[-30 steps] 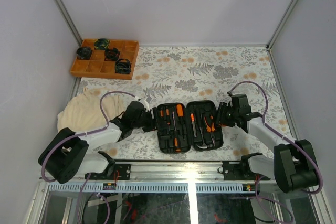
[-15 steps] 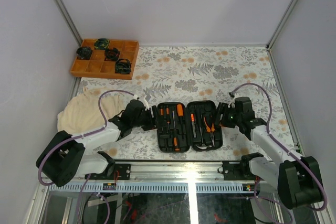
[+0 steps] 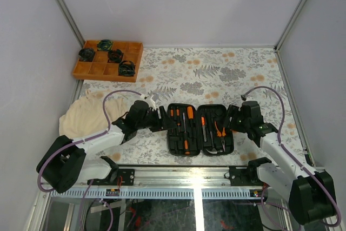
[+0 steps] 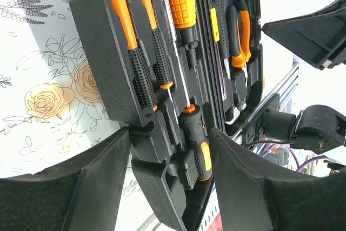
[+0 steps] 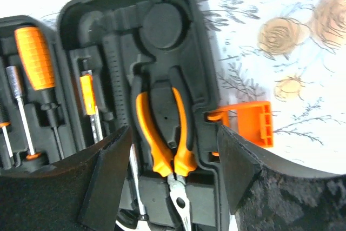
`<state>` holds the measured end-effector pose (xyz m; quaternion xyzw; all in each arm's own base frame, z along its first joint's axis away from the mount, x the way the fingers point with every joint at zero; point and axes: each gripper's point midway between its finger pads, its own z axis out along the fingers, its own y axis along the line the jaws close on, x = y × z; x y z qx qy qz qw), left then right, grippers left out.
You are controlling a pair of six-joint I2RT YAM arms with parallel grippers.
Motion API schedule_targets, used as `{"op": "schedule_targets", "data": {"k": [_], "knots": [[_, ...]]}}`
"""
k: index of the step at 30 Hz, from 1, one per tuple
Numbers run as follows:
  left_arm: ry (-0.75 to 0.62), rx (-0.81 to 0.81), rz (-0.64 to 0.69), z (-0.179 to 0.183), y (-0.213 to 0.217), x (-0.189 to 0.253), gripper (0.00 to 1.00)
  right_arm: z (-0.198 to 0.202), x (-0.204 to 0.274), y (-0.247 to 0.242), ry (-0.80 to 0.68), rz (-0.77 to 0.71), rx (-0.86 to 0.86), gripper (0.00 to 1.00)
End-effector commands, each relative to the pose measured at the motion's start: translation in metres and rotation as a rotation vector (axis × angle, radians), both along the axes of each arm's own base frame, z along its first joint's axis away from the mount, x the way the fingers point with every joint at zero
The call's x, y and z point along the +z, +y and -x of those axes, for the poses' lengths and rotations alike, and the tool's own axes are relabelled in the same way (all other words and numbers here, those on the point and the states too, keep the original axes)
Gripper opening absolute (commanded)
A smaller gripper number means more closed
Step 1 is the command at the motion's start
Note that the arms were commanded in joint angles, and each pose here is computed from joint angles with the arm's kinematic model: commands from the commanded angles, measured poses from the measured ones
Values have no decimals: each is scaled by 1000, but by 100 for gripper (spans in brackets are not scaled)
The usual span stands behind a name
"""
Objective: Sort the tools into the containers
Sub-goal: Close the storage box at the center of the board.
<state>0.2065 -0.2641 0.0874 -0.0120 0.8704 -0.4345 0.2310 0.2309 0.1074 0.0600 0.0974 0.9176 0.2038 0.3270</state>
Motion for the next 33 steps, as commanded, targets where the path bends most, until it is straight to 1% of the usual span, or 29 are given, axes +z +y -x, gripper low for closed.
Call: {"op": "schedule_targets", "data": {"k": [1, 3, 7, 9, 13, 16, 19, 22, 26, 30, 33], "knots": [[-107, -41, 114, -10, -19, 44, 57, -6, -3, -25, 43, 85, -149, 70], [-108, -43, 113, -10, -20, 44, 57, -6, -8, -28, 59, 83, -174, 70], [-107, -50, 115, -10, -20, 44, 57, -6, -11, -29, 55, 37, -210, 61], [-108, -50, 116, -10, -21, 45, 57, -7, -6, -28, 16, 2, -231, 57], [-108, -48, 114, -9, -20, 44, 57, -8, 2, -32, -69, -51, -291, 54], [-106, -50, 114, -9, -20, 44, 57, 0, -1, -57, -44, 26, -412, 44], [-106, -53, 116, -8, -20, 44, 57, 6, -6, -74, -1, 122, -458, 37], [-107, -53, 116, -9, -20, 44, 57, 7, -10, -74, 42, 152, -444, 35], [-110, -53, 118, -9, -20, 45, 57, 6, -17, -71, 101, 178, -414, 26], [-105, -59, 115, -8, -21, 43, 57, -2, -18, -40, 100, 69, -267, 17], [-106, -59, 117, -8, -21, 44, 57, -4, -16, -19, 105, -3, -163, 16]]}}
